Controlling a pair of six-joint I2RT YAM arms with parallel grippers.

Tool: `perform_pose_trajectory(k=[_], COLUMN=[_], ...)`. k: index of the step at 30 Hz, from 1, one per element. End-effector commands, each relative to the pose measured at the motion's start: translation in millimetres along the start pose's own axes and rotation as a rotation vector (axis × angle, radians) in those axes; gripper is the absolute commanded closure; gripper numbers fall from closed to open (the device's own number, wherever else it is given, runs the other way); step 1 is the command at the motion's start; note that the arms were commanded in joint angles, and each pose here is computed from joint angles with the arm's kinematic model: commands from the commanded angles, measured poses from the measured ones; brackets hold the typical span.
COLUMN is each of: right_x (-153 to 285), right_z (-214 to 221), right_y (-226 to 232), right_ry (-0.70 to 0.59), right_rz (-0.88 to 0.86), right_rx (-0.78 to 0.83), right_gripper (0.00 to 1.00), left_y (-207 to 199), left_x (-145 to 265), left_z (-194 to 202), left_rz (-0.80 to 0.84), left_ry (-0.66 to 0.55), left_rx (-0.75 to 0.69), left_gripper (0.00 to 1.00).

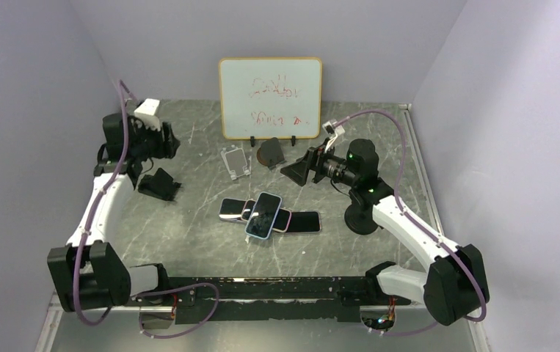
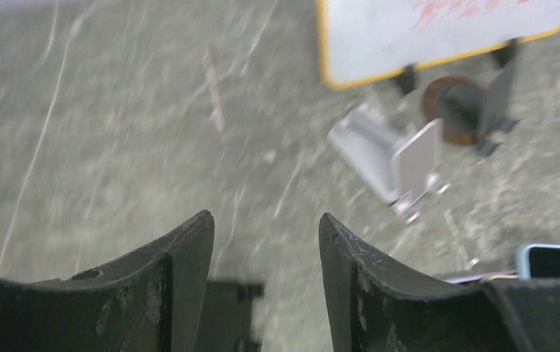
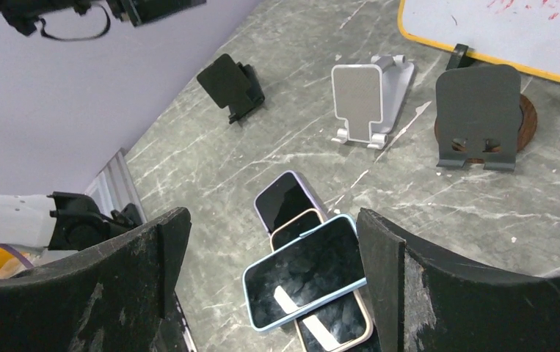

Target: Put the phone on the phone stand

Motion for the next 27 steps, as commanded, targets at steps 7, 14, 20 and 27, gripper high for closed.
perform_pose_trajectory(k=[7, 14, 20, 27], right_x=[-2.4, -3.5, -2.6, -1.8], right_z=[2.8, 5.2, 5.3, 5.7], right_y=[7.8, 10.4, 11.3, 12.6], right_ry=[0.005, 0.009, 0.009, 0.009], right_rz=[-0.079, -0.093, -0.098, -0.100], right_rx=[-0.018, -0.020, -0.021, -0.018], right_gripper=[0.13, 0.13, 0.13, 0.13], left_y=[39.6, 44.3, 46.4, 45.0], left_x=[23.4, 17.4, 11.4, 11.8], left_z=[100.4, 117.3, 122.9, 122.4], left_rz=[-0.258, -0.284, -0.265, -0.254], left_ry=[0.300, 0.367, 0.399, 0.395], left_rx=[0.266, 0.277, 0.282, 0.279], left_gripper=[0.43, 0.44, 0.48, 0.65])
Point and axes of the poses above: each gripper's point midway between its finger pads, its own x axis back along the fingers, its own y axis along the line the jaws close on, z = x × y, the point moved 7 cm from there along x, back along the fingers, and after that the axes turned 3 degrees about -x, right-handed, at the moved point
